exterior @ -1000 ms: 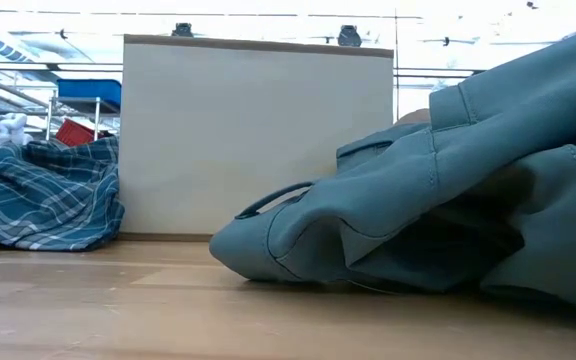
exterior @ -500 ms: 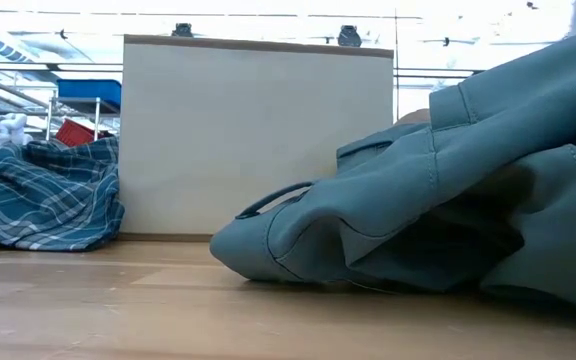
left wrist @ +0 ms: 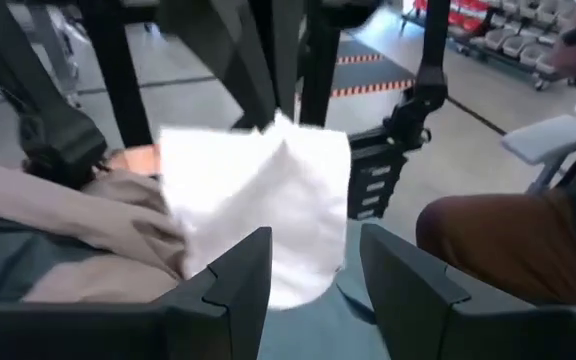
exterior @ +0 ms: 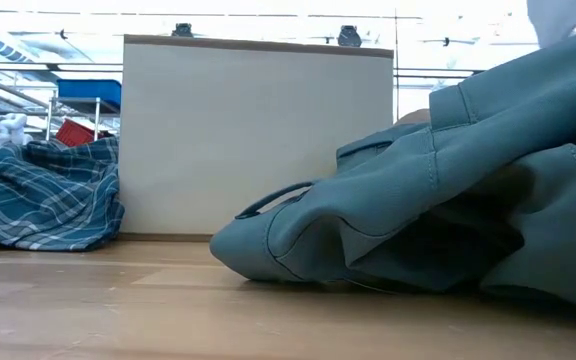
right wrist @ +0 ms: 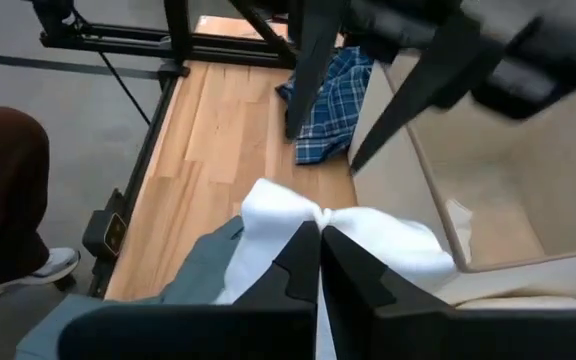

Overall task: Sort clothes
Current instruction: Put the white sock into the laundry organizer

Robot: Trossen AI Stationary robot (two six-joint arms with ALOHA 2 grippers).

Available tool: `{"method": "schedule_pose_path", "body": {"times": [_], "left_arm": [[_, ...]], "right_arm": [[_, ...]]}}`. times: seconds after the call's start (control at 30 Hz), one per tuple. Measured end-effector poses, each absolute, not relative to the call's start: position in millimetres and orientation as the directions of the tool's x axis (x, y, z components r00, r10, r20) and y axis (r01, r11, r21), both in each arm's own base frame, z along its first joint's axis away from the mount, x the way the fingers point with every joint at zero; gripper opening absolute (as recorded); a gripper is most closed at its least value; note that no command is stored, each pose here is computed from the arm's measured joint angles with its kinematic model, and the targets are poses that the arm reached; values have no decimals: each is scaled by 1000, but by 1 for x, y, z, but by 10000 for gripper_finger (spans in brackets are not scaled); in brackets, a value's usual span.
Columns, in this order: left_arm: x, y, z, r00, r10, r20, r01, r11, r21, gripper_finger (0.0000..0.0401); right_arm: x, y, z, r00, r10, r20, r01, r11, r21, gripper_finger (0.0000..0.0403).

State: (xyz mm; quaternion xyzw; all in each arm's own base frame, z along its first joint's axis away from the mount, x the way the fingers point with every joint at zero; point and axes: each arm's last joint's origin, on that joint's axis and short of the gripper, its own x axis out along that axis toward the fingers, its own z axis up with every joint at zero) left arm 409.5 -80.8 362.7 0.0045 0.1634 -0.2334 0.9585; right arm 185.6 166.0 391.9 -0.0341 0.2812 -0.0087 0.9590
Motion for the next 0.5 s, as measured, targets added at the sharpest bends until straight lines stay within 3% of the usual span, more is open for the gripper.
{"method": "schedule_pose_path", "body": {"times": [0.5], "left_arm": [[428,-83,349,898,-344,-272,324,939,-119,164]], "right_arm": [[209,172,371,807,-160,-568,64,981,-186,0]]}}
